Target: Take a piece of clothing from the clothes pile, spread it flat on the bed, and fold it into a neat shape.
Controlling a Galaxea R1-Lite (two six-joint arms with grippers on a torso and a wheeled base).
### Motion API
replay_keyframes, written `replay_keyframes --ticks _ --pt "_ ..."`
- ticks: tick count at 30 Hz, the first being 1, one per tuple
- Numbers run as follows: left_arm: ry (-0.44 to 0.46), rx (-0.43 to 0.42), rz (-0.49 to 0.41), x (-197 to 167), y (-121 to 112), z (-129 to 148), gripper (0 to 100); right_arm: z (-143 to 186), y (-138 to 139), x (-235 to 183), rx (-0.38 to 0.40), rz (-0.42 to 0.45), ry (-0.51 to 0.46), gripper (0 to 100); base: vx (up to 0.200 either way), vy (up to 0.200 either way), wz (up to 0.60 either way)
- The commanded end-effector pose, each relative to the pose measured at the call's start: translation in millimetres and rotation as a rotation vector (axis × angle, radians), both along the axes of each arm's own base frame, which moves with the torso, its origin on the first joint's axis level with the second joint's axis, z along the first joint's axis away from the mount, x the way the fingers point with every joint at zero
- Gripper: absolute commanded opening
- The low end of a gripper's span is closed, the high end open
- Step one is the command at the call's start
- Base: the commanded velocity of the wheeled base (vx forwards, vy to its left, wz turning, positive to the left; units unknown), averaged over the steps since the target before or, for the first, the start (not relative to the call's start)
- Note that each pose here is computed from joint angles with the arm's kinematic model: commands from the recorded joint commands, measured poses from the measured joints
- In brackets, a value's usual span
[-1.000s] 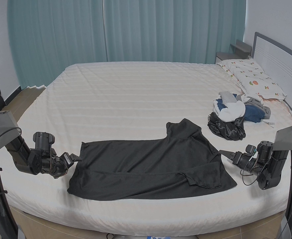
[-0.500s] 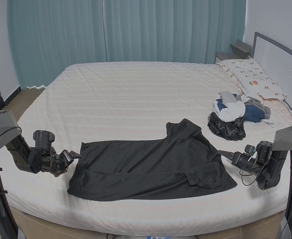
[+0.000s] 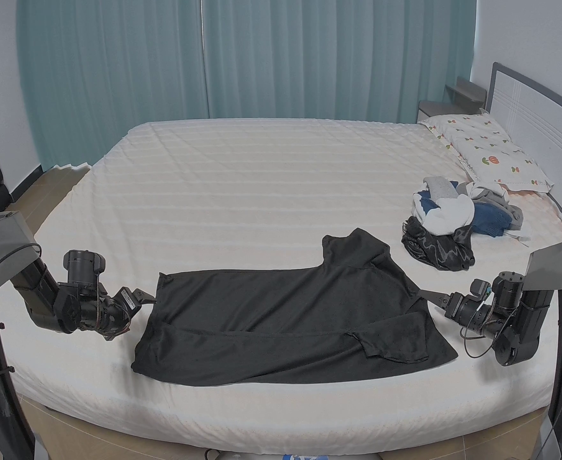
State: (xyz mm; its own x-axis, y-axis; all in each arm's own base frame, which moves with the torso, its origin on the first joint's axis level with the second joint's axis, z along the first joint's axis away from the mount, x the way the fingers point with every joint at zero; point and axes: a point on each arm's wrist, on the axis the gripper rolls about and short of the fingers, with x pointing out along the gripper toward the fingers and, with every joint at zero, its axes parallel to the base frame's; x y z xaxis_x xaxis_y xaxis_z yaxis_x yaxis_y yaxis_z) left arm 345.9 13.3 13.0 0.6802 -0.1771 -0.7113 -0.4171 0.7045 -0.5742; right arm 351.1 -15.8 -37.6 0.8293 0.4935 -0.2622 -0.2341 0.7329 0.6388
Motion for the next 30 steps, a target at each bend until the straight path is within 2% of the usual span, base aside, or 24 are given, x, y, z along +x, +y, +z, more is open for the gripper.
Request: replay_keyframes --ticks 1,7,11,14,20,30 --pt "-0.002 -0.001 0.000 0.9 0.0 0.0 100 0.2 -0.3 0.3 0.000 -0.001 -0.007 100 0.000 0.200 0.00" --pt "-0.015 -0.005 0.002 3.9 -1.0 2.3 100 0.7 -0.4 1.3 -0.002 -0.001 -0.012 100 0.000 0.033 0.00" --pt "-0.035 -0.032 0.014 11.0 -12.9 6.6 100 0.7 -0.4 1.3 -0.001 -0.001 -0.011 100 0.000 0.000 0.00" --pt "-0.051 -0.038 -0.005 15.5 -25.9 10.5 100 0.5 0.2 1.0 -0.001 0.000 -0.010 100 0.000 0.000 0.00" --pt "-0.092 -0.041 -0.037 28.8 -37.8 15.0 100 0.6 0.8 0.1 -0.002 0.002 -0.008 100 0.000 0.000 0.00" --pt "-0.214 0.004 -0.055 96.8 -41.7 0.8 100 0.9 3.5 -0.1 -0.005 0.009 -0.009 100 0.000 0.000 0.00"
